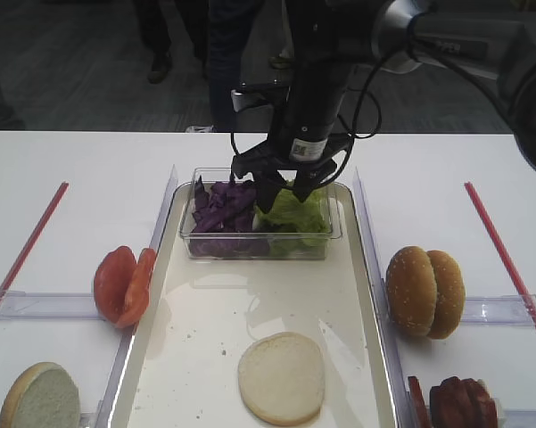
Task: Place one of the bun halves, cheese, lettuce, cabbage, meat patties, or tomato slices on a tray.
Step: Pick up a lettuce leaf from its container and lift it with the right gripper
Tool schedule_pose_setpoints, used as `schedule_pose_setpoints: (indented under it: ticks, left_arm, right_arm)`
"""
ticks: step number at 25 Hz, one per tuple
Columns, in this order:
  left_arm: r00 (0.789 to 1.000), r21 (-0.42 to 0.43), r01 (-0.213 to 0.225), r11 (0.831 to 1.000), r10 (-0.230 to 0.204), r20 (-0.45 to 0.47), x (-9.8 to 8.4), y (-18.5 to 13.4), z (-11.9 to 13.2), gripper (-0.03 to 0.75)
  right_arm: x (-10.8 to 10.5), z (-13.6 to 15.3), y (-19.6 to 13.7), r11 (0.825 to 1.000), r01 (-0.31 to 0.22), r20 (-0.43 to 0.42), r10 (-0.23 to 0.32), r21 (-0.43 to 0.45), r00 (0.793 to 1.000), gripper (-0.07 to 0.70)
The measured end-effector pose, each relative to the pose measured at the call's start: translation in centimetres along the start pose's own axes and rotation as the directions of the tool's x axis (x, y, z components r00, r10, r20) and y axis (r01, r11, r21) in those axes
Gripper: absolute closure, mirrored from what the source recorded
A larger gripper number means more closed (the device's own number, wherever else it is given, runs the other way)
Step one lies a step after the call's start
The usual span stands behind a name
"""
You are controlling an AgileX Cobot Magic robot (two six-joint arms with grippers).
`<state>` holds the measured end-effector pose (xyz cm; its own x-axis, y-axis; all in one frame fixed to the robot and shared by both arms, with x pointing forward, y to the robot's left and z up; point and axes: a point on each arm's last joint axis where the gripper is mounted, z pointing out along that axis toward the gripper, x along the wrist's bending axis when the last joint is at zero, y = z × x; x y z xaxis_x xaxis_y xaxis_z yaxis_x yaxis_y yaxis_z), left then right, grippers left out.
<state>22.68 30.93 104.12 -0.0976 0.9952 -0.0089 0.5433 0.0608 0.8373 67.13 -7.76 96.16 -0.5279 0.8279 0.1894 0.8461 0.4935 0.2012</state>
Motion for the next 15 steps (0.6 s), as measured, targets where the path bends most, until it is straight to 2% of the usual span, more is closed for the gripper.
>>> schedule_pose_setpoints:
  ticks: [15]
  left_arm:
    - [1.0, 0.0, 0.0, 1.0, 0.0, 0.0, 0.0, 0.0, 0.0, 0.428]
  right_arm:
    - [0.15, 0.43, -0.01, 0.999, 0.045, 0.024, -0.045, 0.012, 0.999, 0.169]
